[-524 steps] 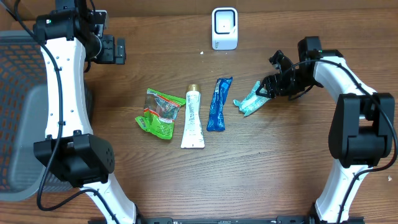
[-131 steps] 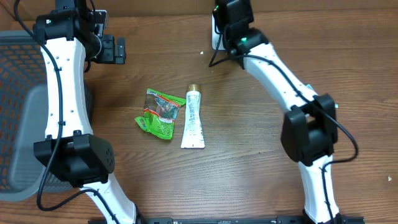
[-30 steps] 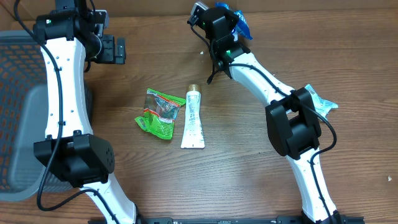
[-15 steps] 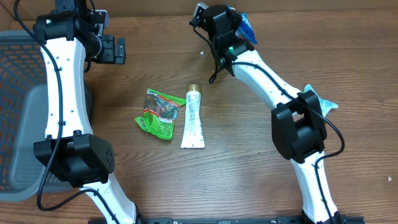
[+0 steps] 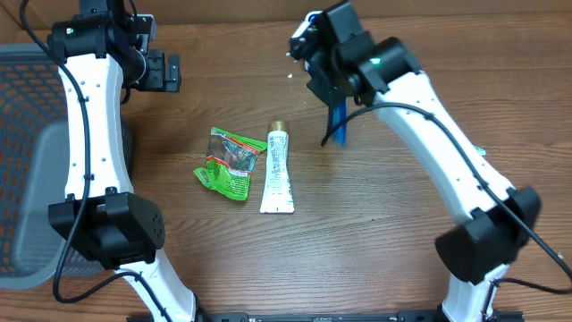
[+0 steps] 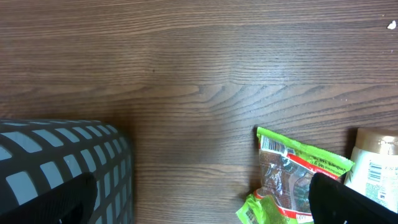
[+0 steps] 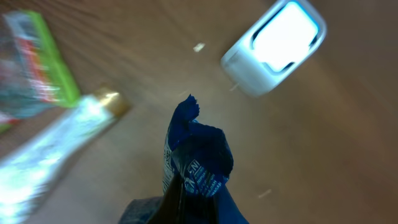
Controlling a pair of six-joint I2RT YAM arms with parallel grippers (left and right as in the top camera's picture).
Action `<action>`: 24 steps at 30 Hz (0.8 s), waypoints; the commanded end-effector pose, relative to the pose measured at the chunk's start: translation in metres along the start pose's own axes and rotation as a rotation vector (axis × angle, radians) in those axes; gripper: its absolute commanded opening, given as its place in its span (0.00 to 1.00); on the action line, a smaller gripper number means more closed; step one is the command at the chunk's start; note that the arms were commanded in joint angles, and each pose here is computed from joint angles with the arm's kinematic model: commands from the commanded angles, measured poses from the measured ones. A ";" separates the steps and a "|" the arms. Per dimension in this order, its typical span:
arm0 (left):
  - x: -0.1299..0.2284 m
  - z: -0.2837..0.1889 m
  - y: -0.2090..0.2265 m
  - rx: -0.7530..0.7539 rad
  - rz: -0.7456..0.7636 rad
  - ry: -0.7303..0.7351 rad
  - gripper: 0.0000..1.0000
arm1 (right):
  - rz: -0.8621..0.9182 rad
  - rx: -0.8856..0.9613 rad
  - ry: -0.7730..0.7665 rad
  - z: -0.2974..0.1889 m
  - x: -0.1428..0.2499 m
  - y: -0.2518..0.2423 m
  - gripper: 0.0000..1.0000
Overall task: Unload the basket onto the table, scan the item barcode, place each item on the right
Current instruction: 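Carry the blue packet right and drop it beside the wipes pack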
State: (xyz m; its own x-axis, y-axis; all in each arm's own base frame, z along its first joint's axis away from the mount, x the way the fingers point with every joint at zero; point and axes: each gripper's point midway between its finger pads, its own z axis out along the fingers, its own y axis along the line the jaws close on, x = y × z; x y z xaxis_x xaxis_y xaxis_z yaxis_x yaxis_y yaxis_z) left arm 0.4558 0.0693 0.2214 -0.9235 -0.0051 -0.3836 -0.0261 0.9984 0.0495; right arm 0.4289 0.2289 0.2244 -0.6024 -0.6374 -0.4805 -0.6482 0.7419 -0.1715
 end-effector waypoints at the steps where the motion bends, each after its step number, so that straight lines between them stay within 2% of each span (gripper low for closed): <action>1: -0.006 -0.020 0.001 -0.011 0.022 -0.050 1.00 | 0.384 -0.046 0.055 -0.007 0.023 -0.020 0.04; 2: -0.006 -0.020 0.001 -0.011 0.022 -0.049 1.00 | 0.466 -0.028 0.103 -0.005 0.040 -0.036 0.04; 7: -0.006 -0.020 0.001 -0.011 0.022 -0.049 1.00 | 0.658 0.022 0.200 0.001 0.091 -0.087 0.04; 14: -0.006 -0.020 0.001 -0.011 0.022 -0.050 1.00 | 0.857 0.104 0.209 0.028 0.150 -0.152 0.04; 21: -0.006 -0.020 0.001 -0.011 0.022 -0.049 1.00 | 0.960 0.143 0.204 0.068 0.204 -0.175 0.04; 22: -0.006 -0.020 0.001 -0.011 0.022 -0.050 1.00 | 0.984 0.153 0.201 0.071 0.210 -0.179 0.08; 24: -0.006 -0.020 0.001 -0.011 0.022 -0.049 1.00 | 1.049 0.181 0.194 0.071 0.222 -0.189 0.08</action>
State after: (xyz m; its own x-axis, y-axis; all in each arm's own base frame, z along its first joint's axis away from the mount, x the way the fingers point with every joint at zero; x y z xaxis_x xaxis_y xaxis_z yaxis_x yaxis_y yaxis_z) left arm 0.4558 0.0693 0.2214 -0.9235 -0.0051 -0.3836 -0.0261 0.9984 0.0495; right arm 0.4507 -0.0230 0.0917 -0.9175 0.2414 -0.3160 0.2237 0.9703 0.0918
